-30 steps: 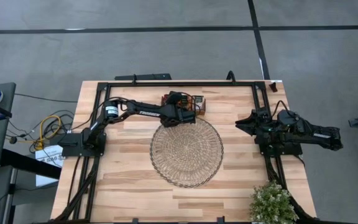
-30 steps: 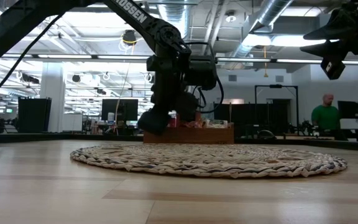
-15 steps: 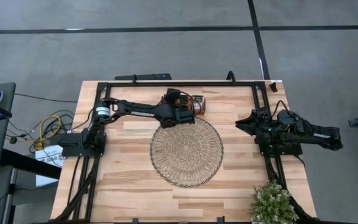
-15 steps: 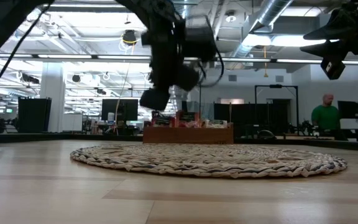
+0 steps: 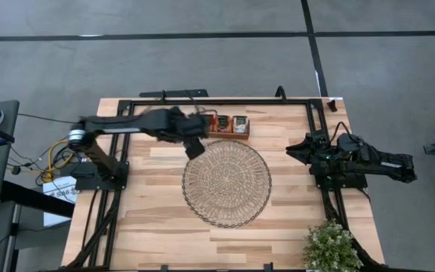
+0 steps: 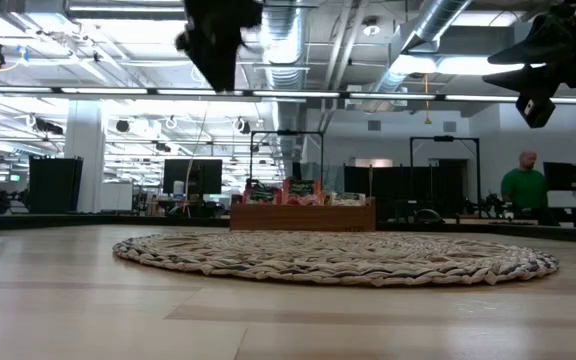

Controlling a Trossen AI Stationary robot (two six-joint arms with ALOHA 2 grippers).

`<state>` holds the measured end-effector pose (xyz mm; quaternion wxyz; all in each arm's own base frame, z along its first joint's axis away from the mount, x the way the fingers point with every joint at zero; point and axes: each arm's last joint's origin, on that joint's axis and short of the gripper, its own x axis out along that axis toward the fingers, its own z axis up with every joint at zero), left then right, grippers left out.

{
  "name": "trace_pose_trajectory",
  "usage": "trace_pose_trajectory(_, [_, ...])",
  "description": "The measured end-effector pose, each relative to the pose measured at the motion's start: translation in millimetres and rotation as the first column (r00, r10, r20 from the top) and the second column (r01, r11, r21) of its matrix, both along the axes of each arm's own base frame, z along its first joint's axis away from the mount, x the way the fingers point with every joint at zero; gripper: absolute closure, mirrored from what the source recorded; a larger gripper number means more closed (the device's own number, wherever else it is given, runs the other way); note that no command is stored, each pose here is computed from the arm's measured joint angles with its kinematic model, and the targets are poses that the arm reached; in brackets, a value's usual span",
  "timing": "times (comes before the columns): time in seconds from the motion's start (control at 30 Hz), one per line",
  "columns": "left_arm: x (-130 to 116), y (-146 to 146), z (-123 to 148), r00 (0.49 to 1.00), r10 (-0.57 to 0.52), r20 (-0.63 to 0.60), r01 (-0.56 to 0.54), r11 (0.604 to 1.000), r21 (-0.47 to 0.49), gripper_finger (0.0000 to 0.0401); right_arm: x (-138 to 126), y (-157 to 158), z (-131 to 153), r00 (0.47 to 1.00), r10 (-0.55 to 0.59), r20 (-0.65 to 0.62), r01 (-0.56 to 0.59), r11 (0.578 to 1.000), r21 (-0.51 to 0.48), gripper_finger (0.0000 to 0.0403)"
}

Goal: Pick & Place Tea
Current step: Return to Home Position

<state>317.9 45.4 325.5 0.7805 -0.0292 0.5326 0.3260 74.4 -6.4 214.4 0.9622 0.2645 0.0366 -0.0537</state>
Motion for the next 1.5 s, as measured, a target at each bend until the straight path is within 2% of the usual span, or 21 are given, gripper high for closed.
trace_pose_trajectory(0.1, [-16.6,-8.4,23.9,0.989,0.051,0.137,-0.046,0.998,-0.034,0.0215,0.0,-0.1,0.0,1.0,-0.001,-0.001,0.001,1.0,-0.005,0.03])
trace_pose_trajectory(0.23, [-30.7,-25.7,41.8,0.977,0.012,0.215,-0.011,1.0,-0.006,0.0216,-0.1,0.2,-0.2,1.0,0.0,0.004,0.0,0.998,0.065,0.03])
trace_pose_trajectory(0.33, [-39.6,-38.2,44.9,0.962,-0.022,0.272,0.012,0.999,0.036,0.0216,-0.1,0.8,0.0,1.0,0.023,0.006,-0.023,0.998,0.059,0.03])
trace_pose_trajectory(0.47, [-50.3,-52.4,26.6,0.935,-0.053,0.35,0.048,0.999,0.023,0.0216,0.2,2.8,3.0,0.995,0.094,0.034,-0.095,0.995,0.024,0.03])
trace_pose_trajectory(0.6, [-67.6,-60.1,0.8,0.889,-0.019,0.458,0.036,0.999,-0.029,0.0216,0.3,4.4,7.1,0.985,0.154,0.073,-0.153,0.988,-0.019,0.03])
trace_pose_trajectory(0.8, [-89.3,-64.3,-26.6,0.791,-0.009,0.612,0.056,0.997,-0.057,0.0216,0.3,4.5,8.5,0.984,0.158,0.086,-0.155,0.987,-0.04,0.03])
trace_pose_trajectory(1.07, [-129.7,-58.1,-64.2,0.749,-0.011,0.662,0.062,0.997,-0.053,0.0216,0.3,3.7,8.2,0.987,0.135,0.082,-0.132,0.99,-0.044,0.03])
trace_pose_trajectory(1.3, [-167.2,-52.7,-78.1,0.569,-0.039,0.822,0.102,0.994,-0.024,0.0216,0.0,4.0,17.9,0.974,0.155,0.165,-0.12,0.971,-0.208,0.03])
trace_pose_trajectory(1.4, [-178.0,-51.9,-90.4,0.523,-0.045,0.851,0.137,0.99,-0.032,0.0216,-0.3,4.2,20.6,0.969,0.164,0.187,-0.111,0.957,-0.268,0.03])
trace_pose_trajectory(1.5, [-186.1,-51.2,-101.7,0.516,-0.064,0.854,0.156,0.988,-0.02,0.0216,-0.3,4.3,20.4,0.969,0.169,0.182,-0.112,0.951,-0.289,0.03])
